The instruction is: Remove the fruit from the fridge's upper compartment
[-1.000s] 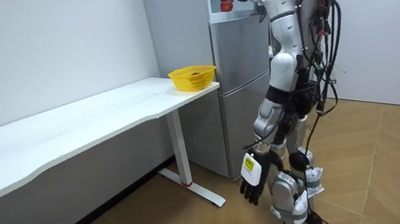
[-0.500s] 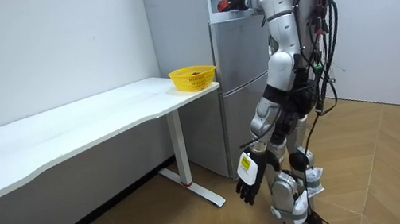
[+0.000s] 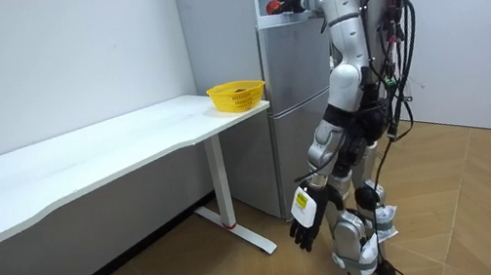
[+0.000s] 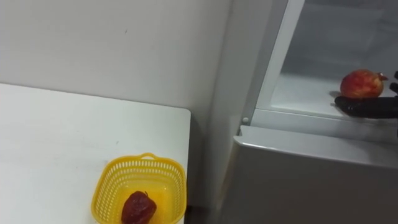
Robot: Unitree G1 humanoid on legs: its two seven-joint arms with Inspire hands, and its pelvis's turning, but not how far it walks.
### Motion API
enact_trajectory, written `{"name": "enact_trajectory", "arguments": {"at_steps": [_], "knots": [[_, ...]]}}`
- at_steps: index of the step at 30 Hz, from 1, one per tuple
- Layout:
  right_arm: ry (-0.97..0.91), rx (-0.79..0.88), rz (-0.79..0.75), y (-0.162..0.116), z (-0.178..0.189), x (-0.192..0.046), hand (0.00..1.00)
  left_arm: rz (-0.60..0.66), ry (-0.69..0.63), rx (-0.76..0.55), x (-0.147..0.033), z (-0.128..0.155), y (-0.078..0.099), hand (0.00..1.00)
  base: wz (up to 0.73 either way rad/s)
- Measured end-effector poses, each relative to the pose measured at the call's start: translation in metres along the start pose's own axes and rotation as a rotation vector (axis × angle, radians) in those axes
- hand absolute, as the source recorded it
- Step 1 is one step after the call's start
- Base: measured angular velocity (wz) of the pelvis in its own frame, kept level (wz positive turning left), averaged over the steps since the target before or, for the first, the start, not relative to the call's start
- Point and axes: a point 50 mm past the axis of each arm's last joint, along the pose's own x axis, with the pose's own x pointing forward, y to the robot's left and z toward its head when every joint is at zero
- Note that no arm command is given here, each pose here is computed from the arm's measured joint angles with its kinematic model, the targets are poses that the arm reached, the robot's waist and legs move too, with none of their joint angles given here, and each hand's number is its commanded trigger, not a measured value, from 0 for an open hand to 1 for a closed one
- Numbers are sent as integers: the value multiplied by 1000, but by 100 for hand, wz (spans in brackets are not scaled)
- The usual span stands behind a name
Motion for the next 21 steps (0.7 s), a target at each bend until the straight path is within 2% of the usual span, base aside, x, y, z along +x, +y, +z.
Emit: {"name": "enact_trajectory", "arguments": {"at_steps": [21], "knots": [[-5,-94,45,4,-3,-1,0,-17,-37,47,2,11,-1,0,-1]]}}
